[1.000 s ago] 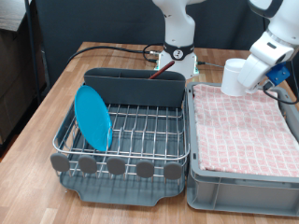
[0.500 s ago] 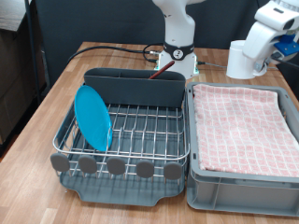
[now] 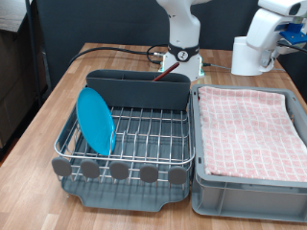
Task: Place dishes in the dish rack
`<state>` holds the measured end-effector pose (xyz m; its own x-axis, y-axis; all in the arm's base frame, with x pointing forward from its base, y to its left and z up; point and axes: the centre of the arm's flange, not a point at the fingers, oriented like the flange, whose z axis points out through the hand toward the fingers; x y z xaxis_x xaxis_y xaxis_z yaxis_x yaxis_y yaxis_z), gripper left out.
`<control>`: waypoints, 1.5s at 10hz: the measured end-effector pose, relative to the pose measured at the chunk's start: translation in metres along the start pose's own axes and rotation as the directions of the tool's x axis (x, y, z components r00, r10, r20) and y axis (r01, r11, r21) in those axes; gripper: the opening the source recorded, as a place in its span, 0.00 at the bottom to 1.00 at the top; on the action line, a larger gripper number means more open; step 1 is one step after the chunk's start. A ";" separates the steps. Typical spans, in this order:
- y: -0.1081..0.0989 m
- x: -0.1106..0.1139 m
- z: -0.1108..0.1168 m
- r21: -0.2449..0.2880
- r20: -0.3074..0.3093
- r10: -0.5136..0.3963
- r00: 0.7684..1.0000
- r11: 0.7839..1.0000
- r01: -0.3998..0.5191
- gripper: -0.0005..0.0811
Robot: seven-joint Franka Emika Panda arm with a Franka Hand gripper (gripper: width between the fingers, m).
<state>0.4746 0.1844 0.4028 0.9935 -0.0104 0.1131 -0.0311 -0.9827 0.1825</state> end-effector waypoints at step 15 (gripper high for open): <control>0.113 0.115 0.004 0.103 -0.220 0.403 0.888 0.915 -0.390 0.10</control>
<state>0.5859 0.0719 0.4328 0.8458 -0.3649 0.3891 -0.4045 -0.9143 0.0221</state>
